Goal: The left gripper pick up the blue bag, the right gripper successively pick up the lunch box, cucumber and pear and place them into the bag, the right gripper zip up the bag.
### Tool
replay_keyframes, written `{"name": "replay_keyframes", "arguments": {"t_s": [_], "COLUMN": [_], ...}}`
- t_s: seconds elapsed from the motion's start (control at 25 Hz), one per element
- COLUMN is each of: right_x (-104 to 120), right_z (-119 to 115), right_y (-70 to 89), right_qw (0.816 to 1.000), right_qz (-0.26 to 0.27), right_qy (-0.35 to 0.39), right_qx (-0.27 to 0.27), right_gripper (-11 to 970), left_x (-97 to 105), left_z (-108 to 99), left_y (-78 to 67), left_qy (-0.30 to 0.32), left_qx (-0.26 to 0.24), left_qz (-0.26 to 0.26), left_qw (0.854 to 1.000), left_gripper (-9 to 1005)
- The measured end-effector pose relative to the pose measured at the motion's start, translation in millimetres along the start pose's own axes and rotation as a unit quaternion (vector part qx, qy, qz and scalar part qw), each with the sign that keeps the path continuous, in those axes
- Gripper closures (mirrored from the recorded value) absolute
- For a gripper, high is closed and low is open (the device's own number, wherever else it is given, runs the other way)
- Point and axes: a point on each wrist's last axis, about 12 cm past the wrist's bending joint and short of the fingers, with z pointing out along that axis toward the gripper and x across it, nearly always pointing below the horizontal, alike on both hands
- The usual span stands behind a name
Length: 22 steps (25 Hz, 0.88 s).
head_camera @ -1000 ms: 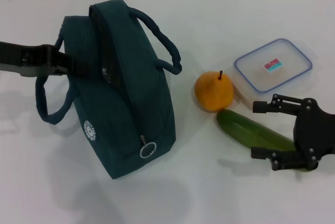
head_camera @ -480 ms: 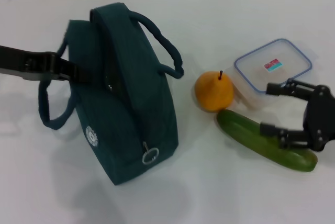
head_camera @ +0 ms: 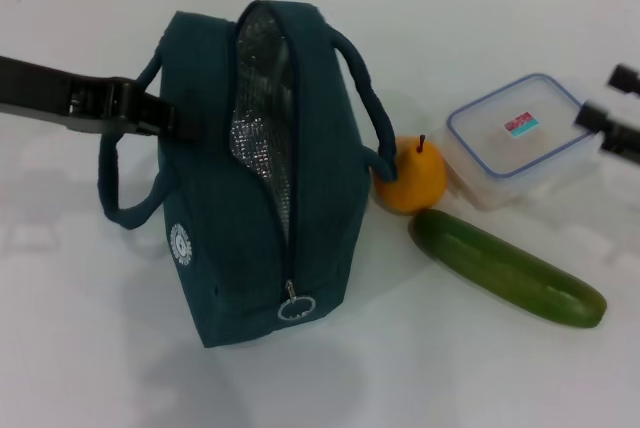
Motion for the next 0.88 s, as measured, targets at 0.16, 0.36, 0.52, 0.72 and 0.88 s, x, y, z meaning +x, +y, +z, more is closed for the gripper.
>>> {"name": "replay_keyframes", "arguments": {"t_s": [0.16, 0.36, 0.52, 0.72, 0.88], "right_x": [3.7, 9.4, 12.7, 18.3, 24.7], "right_z": [-1.9, -2.0, 2.2, 13.0, 20.5], "right_y": [-18.1, -34.7, -39.6, -38.8, -38.9], "right_qw": [0.994, 0.975, 0.961, 0.947, 0.938], "right_qz": [0.079, 0.163, 0.219, 0.275, 0.296], "right_qy": [0.009, 0.002, -0.006, -0.001, 0.006], "right_qx": [0.077, 0.15, 0.167, 0.166, 0.179], "right_gripper": [116, 118, 118, 118, 119], "left_x": [-1.4, -2.3, -5.0, -8.8, -11.5], "left_z": [0.6, 2.2, 3.8, 8.3, 10.7], "left_y": [-1.5, -3.2, -5.7, -10.8, -13.6], "left_qy": [0.0, 0.001, 0.002, 0.01, 0.014], "left_qx": [0.002, 0.004, 0.007, 0.013, 0.014], "left_qz": [-0.004, -0.006, -0.003, 0.002, 0.007], "left_qw": [1.0, 1.0, 1.0, 1.0, 1.0], "left_gripper": [954, 954, 955, 955, 955]}}
